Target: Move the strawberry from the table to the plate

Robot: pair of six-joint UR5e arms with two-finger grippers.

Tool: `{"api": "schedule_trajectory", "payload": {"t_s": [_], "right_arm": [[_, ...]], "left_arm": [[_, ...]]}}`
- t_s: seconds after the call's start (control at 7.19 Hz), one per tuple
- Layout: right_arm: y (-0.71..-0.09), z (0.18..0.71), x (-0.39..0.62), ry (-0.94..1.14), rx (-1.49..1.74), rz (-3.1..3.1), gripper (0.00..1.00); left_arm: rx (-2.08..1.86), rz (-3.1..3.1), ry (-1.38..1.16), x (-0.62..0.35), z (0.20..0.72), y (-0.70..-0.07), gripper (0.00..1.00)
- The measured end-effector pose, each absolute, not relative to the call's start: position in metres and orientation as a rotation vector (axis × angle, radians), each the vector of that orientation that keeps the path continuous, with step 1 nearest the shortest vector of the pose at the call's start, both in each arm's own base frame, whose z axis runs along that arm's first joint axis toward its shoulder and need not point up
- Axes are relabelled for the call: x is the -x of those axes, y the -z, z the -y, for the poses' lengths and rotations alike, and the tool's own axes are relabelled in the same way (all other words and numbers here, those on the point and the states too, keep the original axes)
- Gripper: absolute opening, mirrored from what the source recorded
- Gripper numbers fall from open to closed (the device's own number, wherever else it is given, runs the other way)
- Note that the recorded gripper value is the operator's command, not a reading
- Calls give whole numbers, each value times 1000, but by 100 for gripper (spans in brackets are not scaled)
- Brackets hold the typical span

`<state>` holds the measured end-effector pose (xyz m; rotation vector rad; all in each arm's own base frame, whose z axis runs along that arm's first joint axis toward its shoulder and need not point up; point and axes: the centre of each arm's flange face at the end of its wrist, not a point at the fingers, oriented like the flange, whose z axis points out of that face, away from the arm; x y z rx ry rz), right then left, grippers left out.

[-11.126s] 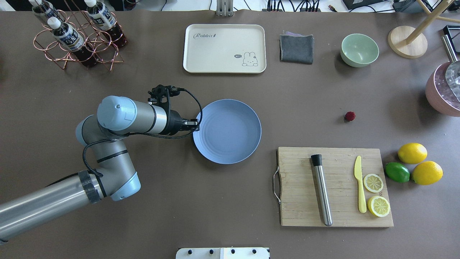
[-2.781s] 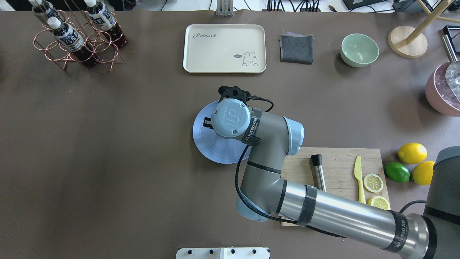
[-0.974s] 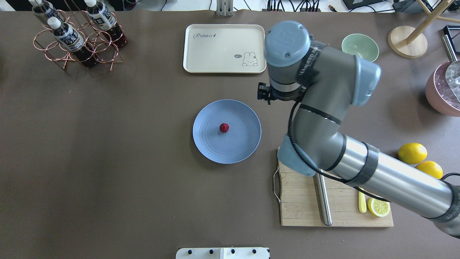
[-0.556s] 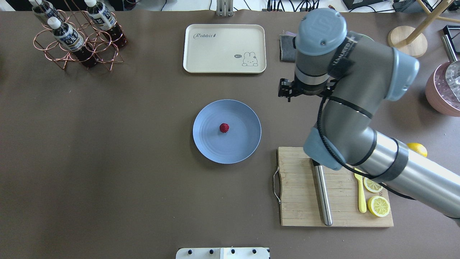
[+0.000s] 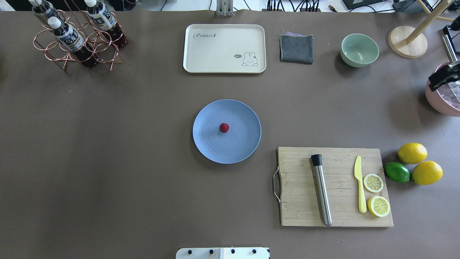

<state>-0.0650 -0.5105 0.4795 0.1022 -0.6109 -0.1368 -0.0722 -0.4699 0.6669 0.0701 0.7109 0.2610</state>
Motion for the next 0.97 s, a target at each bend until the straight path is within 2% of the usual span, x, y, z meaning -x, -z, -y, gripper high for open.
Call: {"api": "schedule_trajectory", "payload": {"t_s": [0.28, 0.56, 0.97], "right_arm": [[-554, 482, -18, 115, -73, 634, 100], [-604, 443, -59, 72, -20, 633, 100], [-629, 417, -68, 44, 26, 631, 100]], "left_arm": [[-73, -710, -262, 72, 470, -667, 100], [-72, -711, -262, 72, 470, -667, 100], [-71, -711, -257, 72, 470, -667, 100]]}}
